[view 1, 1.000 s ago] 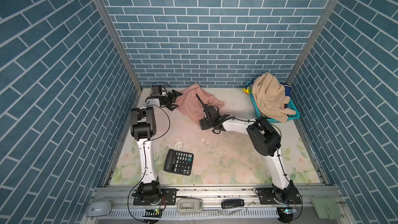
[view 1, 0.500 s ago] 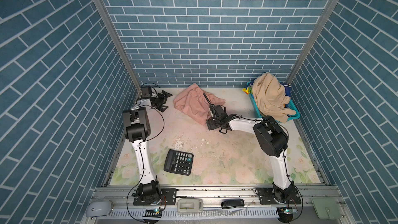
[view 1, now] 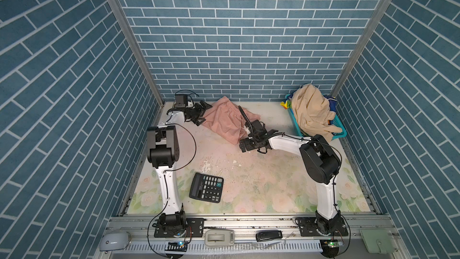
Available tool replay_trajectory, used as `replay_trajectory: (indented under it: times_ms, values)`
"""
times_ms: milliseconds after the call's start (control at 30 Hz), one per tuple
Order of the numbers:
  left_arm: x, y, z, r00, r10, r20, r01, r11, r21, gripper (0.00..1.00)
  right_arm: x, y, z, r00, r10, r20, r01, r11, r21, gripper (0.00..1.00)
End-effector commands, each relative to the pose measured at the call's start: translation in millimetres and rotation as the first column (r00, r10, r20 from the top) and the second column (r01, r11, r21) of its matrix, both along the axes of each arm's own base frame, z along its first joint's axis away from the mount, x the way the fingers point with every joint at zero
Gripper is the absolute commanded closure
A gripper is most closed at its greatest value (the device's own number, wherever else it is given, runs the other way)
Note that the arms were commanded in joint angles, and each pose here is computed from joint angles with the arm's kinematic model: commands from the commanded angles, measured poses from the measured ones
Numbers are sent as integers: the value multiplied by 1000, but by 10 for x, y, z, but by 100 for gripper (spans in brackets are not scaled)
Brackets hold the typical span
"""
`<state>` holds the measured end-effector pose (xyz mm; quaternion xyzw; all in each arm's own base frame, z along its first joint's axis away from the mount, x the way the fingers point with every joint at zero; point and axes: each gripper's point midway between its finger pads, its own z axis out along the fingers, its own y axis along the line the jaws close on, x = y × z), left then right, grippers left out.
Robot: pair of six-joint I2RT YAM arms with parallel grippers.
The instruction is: Fold and stack the shorts
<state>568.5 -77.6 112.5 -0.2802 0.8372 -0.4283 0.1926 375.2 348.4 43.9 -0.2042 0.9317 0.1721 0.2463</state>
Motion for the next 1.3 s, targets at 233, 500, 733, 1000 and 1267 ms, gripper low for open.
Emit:
replay_trajectory:
  times_ms: [233,500,733,1000,1267]
  values:
    - [-177,351,-447,993,18,-114,1,987,162,4,-20,577,77,983,-105,-151,143,954,263,10]
    - [-120,431,-598,990,34,-134,-13,988,156,12,30,686,-198,969,-165,-186,204,955,214,31]
    - [-10,424,-701,990,35,-137,-16,990,138,37,41,652,-314,962,-181,-202,220,957,189,76]
    - [23,423,-814,989,36,-142,-18,991,133,73,99,499,-336,957,-204,-205,242,953,181,97]
    - [1,417,-823,990,6,-138,14,989,144,100,119,321,-341,955,-217,-204,253,952,171,100]
